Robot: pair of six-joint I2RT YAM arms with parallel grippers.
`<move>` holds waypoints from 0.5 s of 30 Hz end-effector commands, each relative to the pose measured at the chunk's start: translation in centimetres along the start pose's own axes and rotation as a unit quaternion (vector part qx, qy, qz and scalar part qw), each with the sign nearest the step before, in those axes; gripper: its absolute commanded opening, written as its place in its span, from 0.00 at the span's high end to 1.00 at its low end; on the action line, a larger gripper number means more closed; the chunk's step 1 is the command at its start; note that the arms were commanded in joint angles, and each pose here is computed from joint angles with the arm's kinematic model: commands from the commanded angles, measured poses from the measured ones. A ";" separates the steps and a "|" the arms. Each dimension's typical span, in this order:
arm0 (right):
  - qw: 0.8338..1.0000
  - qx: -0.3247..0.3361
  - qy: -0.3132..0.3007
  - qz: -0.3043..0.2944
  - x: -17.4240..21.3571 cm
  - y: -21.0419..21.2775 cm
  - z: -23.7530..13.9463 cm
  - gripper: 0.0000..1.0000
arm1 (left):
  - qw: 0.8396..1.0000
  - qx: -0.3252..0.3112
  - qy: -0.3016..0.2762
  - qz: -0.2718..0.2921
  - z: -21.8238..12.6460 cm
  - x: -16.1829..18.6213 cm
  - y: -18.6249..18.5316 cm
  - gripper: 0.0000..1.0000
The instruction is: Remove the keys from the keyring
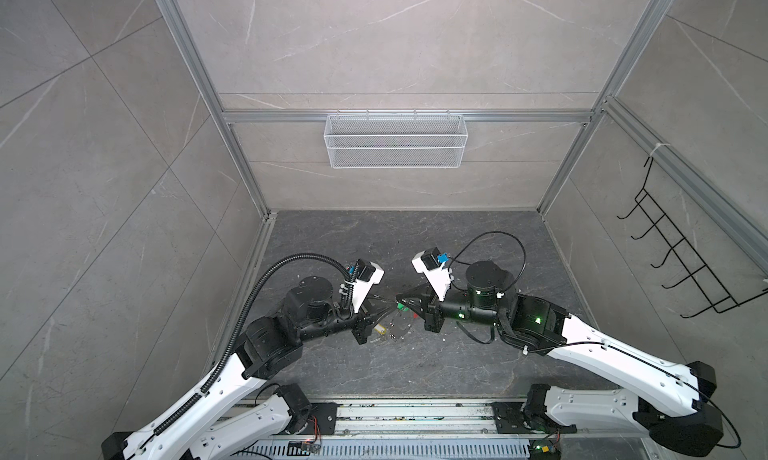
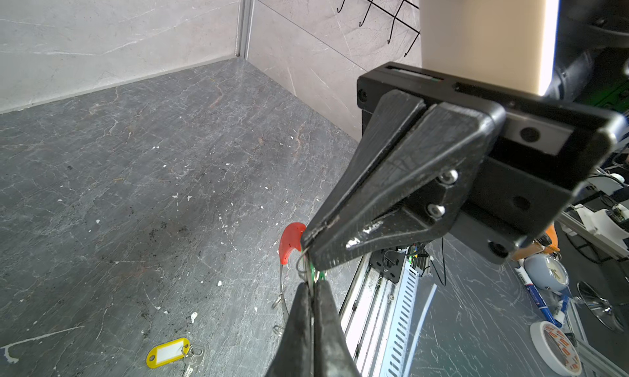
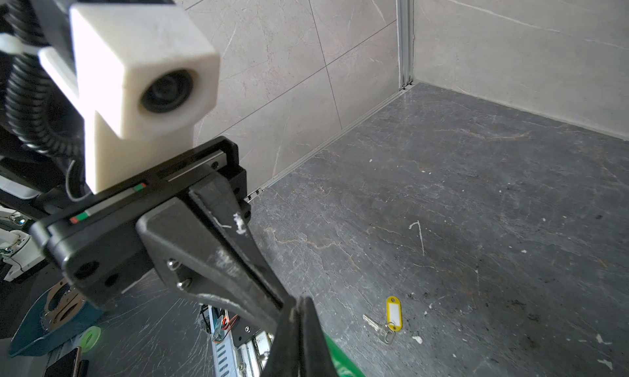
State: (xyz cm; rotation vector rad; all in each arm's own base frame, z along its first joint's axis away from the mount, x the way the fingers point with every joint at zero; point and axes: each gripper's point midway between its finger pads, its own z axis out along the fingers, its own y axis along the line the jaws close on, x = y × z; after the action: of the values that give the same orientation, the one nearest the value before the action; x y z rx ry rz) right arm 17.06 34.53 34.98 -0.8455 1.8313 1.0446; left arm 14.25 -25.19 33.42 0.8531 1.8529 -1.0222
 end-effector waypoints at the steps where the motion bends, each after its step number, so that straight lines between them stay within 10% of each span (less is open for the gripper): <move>1: 0.999 0.018 -0.030 0.003 -2.1 -0.2 -1.0 1.00 | 0.999 -0.006 -0.043 0.019 -1.2 -2.0 -0.3 1.00; 15: 1.000 0.008 -0.023 0.000 -1.7 -0.5 -1.8 0.77 | 0.997 -0.016 -0.079 0.002 -2.0 -3.1 -0.2 1.00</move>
State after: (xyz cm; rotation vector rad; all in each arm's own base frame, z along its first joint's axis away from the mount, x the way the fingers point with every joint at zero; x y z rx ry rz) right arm 17.92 33.79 35.31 -0.8056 1.8350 1.0219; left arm 14.53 -24.19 34.57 0.7882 1.8098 -0.9996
